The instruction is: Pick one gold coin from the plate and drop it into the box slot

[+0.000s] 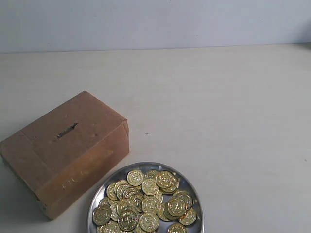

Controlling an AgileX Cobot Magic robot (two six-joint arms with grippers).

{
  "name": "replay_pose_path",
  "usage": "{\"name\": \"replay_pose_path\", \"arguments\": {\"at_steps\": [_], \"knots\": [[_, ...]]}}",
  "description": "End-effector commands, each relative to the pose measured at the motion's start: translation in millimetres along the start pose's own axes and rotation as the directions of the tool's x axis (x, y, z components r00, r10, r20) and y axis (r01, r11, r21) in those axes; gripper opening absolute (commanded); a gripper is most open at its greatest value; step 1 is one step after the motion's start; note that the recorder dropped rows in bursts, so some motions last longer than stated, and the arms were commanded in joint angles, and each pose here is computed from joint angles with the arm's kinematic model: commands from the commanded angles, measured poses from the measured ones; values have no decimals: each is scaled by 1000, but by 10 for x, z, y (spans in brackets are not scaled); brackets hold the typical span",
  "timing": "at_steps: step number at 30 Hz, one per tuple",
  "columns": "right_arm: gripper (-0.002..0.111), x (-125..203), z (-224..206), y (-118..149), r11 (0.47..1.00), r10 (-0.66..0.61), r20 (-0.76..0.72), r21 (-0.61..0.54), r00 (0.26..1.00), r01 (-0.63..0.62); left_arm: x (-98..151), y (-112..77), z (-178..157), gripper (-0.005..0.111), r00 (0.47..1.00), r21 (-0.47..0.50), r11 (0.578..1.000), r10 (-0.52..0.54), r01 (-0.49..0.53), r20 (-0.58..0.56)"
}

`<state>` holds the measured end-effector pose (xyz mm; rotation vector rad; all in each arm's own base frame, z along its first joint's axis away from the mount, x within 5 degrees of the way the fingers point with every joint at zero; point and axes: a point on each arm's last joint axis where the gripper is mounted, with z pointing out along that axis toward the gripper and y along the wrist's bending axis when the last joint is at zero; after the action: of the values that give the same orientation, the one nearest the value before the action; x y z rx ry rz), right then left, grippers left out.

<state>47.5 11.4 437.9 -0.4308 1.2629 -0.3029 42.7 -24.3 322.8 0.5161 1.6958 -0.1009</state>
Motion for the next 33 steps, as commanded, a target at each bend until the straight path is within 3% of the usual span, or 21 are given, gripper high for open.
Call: {"name": "replay_pose_path", "arguments": {"at_steps": [1, 11, 19, 24, 28, 33], "knots": [[0, 83, 8, 6, 996, -88, -31, 26, 996, 89, 198, -7, 28, 0, 997, -67, 998, 2, 3, 74], [0, 948, -37, 420, 982, -186, -227, -78, 956, 173, 606, -38, 61, 0, 976, -191, 981, 21, 21, 216], [0, 1462, -299, 694, 957, -285, -288, -134, 914, 256, 951, -79, 213, 0, 993, -201, 980, 8, 15, 116], [0, 1723, -464, 833, 957, -288, -308, -116, 907, 265, 1010, -84, 236, 0, 995, -207, 978, 2, 18, 96], [0, 2036, -532, 963, 960, -281, -414, -125, 866, 251, 1024, -69, 236, 0, 996, -238, 971, 0, 20, 84], [0, 2187, -572, 1005, 964, -266, -506, -125, 821, 236, 1055, -59, 245, 0, 997, -263, 965, -2, 21, 72]]}}
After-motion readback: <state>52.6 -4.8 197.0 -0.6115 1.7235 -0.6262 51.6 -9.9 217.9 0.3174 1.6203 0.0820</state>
